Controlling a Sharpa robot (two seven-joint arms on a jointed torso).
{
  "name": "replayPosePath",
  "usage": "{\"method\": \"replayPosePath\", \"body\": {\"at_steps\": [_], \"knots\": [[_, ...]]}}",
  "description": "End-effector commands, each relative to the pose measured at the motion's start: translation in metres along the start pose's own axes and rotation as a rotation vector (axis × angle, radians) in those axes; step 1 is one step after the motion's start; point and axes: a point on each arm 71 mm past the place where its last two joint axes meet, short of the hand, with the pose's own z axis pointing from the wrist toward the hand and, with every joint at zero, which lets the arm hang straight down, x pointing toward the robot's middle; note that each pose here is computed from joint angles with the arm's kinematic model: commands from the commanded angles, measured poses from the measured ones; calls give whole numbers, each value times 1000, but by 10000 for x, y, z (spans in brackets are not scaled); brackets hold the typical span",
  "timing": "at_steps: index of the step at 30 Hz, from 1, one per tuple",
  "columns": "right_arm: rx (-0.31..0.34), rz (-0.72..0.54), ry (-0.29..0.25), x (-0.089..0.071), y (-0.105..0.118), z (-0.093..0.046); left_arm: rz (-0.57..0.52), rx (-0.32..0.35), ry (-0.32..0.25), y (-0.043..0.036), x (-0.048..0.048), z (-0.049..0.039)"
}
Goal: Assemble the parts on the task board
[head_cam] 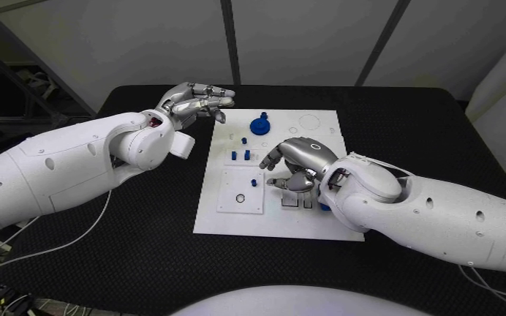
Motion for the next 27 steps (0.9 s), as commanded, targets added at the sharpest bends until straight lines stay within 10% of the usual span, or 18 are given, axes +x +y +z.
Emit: {"method": "replayPosePath", "body": {"at_steps": [1,11,27], "knots": [[56,51,-23,-162,-114,-19,1,10,7,-13,-3,-3],[205,-35,70,-470,-462,-66,3,18,0,-14,-7,0],[235,-141,182,-431,-505,-1,4,29,-4,-20,2,7]]}}
